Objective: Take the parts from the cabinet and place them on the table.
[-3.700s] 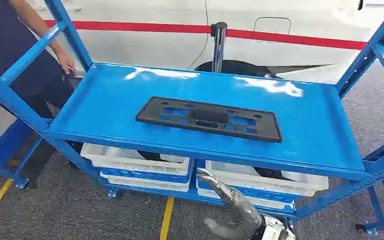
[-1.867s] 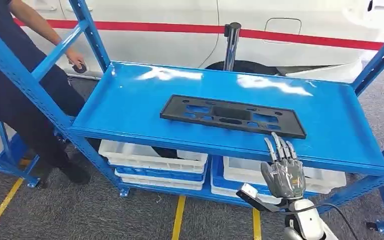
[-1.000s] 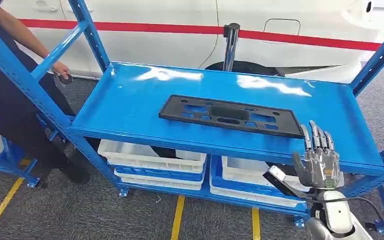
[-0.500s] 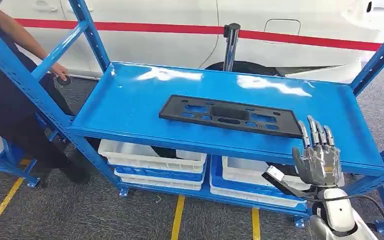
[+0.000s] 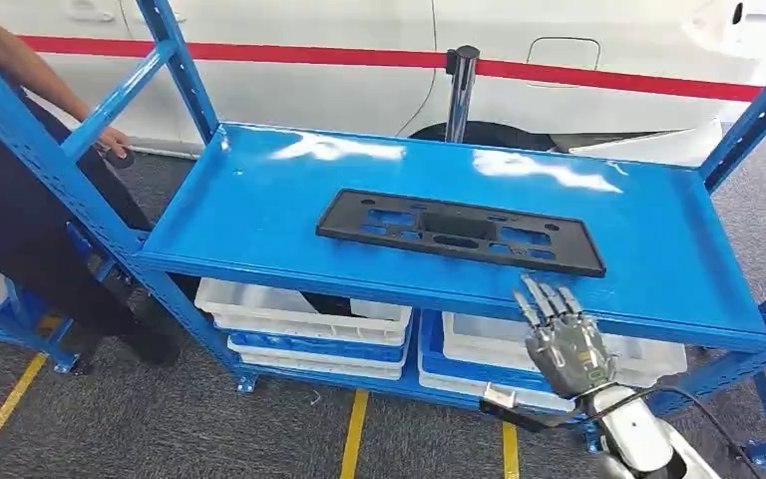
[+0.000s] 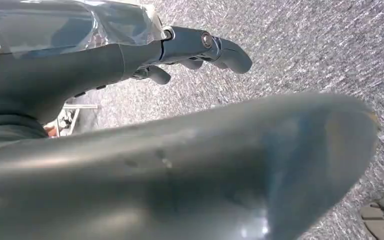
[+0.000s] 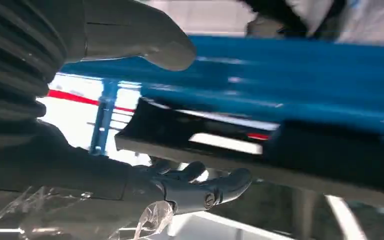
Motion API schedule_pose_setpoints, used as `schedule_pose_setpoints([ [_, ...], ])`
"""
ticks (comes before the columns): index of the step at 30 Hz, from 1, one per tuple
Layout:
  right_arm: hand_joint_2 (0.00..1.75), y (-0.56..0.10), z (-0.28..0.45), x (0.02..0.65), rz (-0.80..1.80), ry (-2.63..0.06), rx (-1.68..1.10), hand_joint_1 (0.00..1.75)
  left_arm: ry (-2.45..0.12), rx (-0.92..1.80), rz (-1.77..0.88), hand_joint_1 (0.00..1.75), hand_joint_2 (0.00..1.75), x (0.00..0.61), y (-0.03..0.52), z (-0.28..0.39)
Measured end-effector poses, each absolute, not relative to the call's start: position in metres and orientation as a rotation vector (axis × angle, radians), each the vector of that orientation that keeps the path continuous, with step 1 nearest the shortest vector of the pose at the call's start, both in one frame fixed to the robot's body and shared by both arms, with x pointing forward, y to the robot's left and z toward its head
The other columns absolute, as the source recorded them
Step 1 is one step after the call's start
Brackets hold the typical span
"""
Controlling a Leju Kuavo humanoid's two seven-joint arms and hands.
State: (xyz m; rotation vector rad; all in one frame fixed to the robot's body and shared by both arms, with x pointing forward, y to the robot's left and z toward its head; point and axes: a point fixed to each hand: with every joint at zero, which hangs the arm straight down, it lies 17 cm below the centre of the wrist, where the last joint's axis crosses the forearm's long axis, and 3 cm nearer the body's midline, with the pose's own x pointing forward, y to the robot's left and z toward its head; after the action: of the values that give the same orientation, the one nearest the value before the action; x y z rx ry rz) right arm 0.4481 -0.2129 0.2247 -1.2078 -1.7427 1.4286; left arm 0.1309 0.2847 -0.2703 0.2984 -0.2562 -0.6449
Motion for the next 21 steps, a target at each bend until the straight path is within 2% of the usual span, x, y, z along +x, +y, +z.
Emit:
schedule_pose_setpoints([
  [8,1.75,-0.149,0.234,0.417,1.466,-1.888,-1.070,0.00,-0.265,0.292,-0.631,0.00,0.00,0.134,0.283,-0.270],
  [21,1.75,-0.097,0.312,0.411,1.333,-2.125,-1.170,0.00,-0.273,0.300,-0.612,0.00,0.00,0.149,0.284,-0.266],
])
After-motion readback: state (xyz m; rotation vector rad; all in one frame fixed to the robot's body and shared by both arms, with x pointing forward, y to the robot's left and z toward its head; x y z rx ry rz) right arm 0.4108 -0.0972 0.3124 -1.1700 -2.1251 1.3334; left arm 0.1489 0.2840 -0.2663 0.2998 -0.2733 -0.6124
